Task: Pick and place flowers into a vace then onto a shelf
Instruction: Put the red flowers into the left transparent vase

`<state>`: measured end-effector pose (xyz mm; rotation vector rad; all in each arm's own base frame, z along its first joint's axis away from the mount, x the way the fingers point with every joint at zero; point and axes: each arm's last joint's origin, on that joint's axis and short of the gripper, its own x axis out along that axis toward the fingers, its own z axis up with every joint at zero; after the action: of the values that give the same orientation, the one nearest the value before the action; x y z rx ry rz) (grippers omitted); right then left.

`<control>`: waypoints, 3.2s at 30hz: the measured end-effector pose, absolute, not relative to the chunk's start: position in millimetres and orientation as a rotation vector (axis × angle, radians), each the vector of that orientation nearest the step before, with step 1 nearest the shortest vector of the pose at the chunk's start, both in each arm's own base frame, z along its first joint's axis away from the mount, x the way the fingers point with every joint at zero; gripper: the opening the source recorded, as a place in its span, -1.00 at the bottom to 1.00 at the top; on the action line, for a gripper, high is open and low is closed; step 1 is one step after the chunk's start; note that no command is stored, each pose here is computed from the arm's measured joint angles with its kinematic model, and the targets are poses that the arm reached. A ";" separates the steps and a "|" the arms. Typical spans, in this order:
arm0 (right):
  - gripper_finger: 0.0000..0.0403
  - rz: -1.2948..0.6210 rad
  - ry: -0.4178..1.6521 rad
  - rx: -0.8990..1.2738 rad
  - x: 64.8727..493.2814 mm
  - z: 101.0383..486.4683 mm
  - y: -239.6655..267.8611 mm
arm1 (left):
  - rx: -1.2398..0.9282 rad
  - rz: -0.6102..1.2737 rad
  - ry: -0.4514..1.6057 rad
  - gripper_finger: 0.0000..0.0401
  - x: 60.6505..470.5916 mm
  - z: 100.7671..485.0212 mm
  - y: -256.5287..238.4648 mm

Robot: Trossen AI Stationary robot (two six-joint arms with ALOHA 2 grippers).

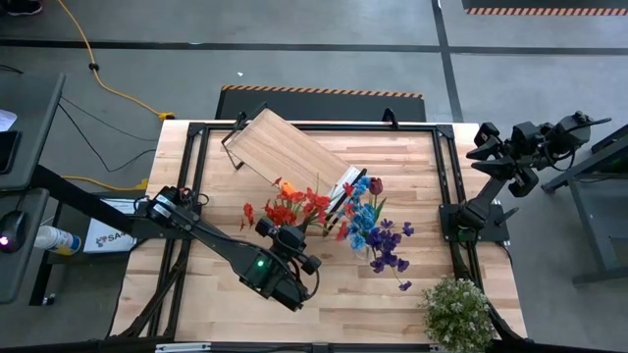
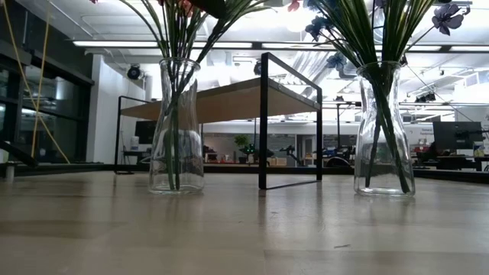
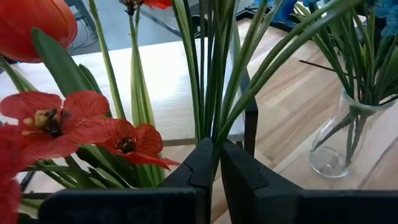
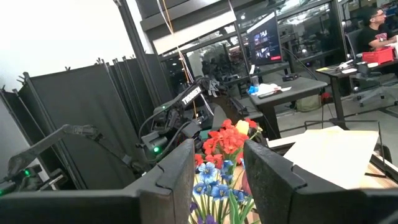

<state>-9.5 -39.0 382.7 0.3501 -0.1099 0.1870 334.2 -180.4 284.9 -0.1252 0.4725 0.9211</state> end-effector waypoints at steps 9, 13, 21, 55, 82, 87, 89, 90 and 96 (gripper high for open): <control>-0.36 0.187 -0.110 0.349 -9.5 382.7 -39.0 | -0.131 0.918 0.492 -0.69 333.7 284.4 -180.4; -0.35 0.186 -0.110 0.346 -9.5 382.7 -39.0 | -0.130 0.918 0.496 -0.69 333.6 284.3 -180.3; -0.35 0.187 -0.110 0.345 -9.5 382.7 -39.0 | -0.129 0.929 0.499 -0.69 331.8 284.1 -179.2; -0.35 0.187 -0.110 0.351 -9.5 382.8 -39.0 | -0.198 0.916 0.583 -0.69 328.1 281.6 -182.6; -0.35 0.187 -0.110 0.351 -9.5 382.8 -39.0 | -0.308 0.887 0.580 -0.69 333.4 281.1 -187.0; -0.36 0.187 -0.110 0.352 -9.5 382.8 -39.0 | -0.319 0.882 0.601 -0.69 333.2 280.4 -187.4; -0.35 0.187 -0.110 0.352 -9.5 382.7 -39.0 | -0.328 0.877 0.618 -0.69 333.0 280.0 -187.7; -0.35 0.187 -0.110 0.352 -9.5 382.7 -39.0 | -0.331 0.875 0.623 -0.69 333.0 279.9 -187.8; -0.35 0.187 -0.110 0.352 -9.5 382.7 -39.0 | -0.337 0.872 0.633 -0.69 333.0 279.6 -188.0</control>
<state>-9.5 -39.0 382.7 0.3516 -0.1098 0.1871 333.0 -188.0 279.6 -0.3373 0.6334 0.8723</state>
